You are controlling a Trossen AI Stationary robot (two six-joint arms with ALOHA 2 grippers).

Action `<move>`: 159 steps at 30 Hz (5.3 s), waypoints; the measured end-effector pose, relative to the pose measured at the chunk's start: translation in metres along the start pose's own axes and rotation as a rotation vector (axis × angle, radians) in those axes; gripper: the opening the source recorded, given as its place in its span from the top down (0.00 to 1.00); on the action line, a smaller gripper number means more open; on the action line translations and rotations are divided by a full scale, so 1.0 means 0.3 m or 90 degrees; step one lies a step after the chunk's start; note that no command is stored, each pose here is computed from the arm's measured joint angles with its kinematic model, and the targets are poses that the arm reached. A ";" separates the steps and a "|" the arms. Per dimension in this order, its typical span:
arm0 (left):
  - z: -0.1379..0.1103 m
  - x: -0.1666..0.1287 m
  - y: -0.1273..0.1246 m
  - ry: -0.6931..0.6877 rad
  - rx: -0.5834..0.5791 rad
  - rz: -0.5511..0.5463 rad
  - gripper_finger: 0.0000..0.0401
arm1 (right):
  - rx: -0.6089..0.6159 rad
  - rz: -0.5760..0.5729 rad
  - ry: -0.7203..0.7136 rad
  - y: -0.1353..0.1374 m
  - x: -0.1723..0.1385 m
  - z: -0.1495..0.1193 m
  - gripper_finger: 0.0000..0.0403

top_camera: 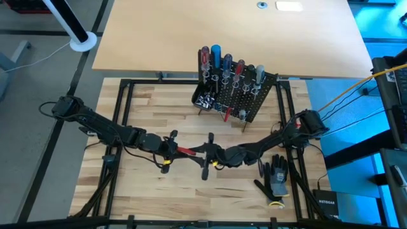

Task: Hang tools onto peg board
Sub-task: Hang the red allen wrench on the black pegboard

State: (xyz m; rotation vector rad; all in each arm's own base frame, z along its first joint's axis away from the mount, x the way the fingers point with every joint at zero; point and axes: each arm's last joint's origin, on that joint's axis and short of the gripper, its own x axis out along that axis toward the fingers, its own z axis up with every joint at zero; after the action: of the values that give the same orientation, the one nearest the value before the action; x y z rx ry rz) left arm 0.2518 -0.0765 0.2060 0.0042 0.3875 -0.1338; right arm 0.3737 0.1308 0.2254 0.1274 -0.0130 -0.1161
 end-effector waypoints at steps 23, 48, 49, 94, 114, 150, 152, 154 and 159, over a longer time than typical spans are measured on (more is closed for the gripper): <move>0.002 -0.001 0.000 -0.003 -0.040 0.003 0.87 | -0.058 -0.052 0.003 0.027 -0.009 0.033 0.85; -0.096 -0.118 0.055 0.095 -0.074 0.091 0.64 | -0.140 -0.540 0.004 -0.029 -0.210 0.020 0.84; -0.095 -0.118 0.056 0.092 -0.073 0.096 0.64 | -0.139 -0.543 0.004 -0.046 -0.204 0.016 0.84; -0.084 -0.118 0.041 0.070 -0.053 0.082 0.64 | -0.097 -0.594 -0.016 -0.403 -0.152 0.074 0.84; -0.083 -0.118 0.041 0.068 -0.056 0.082 0.64 | -0.075 -0.581 -0.004 -0.411 -0.149 0.053 0.84; -0.082 -0.117 0.040 0.066 -0.056 0.082 0.64 | -0.063 -0.588 0.058 -0.450 -0.153 -0.026 0.84; -0.081 -0.117 0.041 0.065 -0.057 0.082 0.64 | -0.061 -0.589 0.054 -0.450 -0.153 -0.024 0.84; -0.081 -0.117 0.041 0.064 -0.057 0.082 0.64 | -0.060 -0.587 0.054 -0.450 -0.152 -0.024 0.84; -0.081 -0.117 0.041 0.064 -0.057 0.082 0.64 | -0.061 -0.580 0.058 -0.452 -0.151 -0.024 0.84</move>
State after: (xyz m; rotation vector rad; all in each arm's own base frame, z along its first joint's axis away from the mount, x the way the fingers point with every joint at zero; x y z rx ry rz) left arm 0.2121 -0.0592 0.1966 -0.0525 0.4917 0.0104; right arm 0.3133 0.0033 0.2006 0.0341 0.1431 -1.0191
